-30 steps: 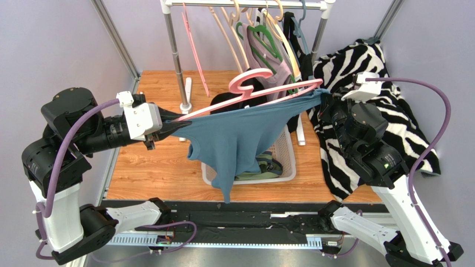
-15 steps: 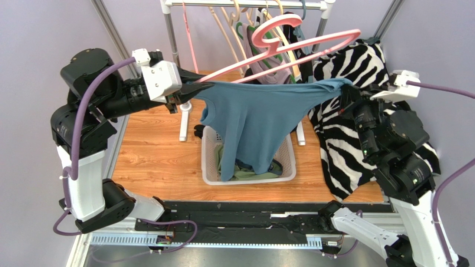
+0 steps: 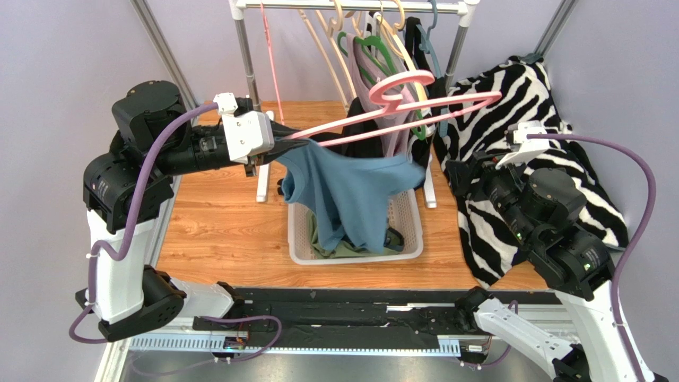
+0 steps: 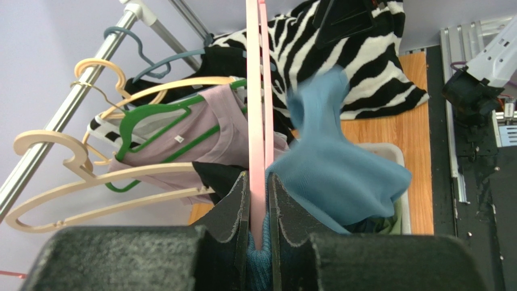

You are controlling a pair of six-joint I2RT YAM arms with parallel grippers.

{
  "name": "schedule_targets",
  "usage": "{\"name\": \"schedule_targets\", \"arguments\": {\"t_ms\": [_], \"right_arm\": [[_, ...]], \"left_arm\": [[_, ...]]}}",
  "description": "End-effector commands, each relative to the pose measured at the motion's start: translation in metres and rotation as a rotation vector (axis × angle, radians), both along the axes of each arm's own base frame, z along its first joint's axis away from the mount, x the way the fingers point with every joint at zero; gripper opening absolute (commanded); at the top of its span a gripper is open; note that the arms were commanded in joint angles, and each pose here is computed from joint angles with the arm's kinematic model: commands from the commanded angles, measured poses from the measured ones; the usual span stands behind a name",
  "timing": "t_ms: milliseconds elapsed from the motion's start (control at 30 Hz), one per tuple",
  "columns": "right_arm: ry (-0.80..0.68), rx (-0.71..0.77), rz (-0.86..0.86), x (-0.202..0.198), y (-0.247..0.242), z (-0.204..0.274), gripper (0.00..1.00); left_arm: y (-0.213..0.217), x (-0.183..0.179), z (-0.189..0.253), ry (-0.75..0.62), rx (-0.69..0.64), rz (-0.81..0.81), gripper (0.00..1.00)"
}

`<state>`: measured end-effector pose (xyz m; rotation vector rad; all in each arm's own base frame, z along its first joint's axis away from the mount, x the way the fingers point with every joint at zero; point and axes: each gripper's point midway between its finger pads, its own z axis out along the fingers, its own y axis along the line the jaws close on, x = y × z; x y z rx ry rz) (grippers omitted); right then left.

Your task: Remove the tank top from the hanger

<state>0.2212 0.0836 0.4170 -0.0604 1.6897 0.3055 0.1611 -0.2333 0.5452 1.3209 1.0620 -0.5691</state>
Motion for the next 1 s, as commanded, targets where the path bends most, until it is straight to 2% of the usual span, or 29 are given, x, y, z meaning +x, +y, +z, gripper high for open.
{"name": "schedule_targets", "arguments": {"t_ms": [0, 133, 300, 500, 800, 967], "right_arm": [[-0.062, -0.007, 0.221, -0.044, 0.013, 0.031, 0.66], [-0.135, -0.021, 0.373, -0.072, 0.025, 0.056, 0.66], [-0.252, -0.033, 0.550, -0.097, 0.043, 0.086, 0.61], [-0.318, -0.115, 0.738, -0.110, 0.067, 0.093, 0.56], [-0.342, -0.163, 0.807, -0.094, 0.088, 0.087, 0.53], [-0.291, -0.175, 0.869, -0.086, 0.102, 0.076, 0.52]], "left_arm": [[0.008, -0.017, 0.005, -0.052, -0.013, -0.038, 0.00], [0.000, -0.012, -0.027, 0.034, 0.043, -0.052, 0.00], [-0.002, -0.017, -0.049, 0.085, 0.077, -0.084, 0.00], [-0.008, -0.030, -0.066, 0.144, 0.106, -0.171, 0.00], [-0.013, -0.046, -0.068, 0.182, 0.108, -0.269, 0.00], [-0.011, -0.056, -0.071, 0.182, 0.125, -0.320, 0.00]]}}
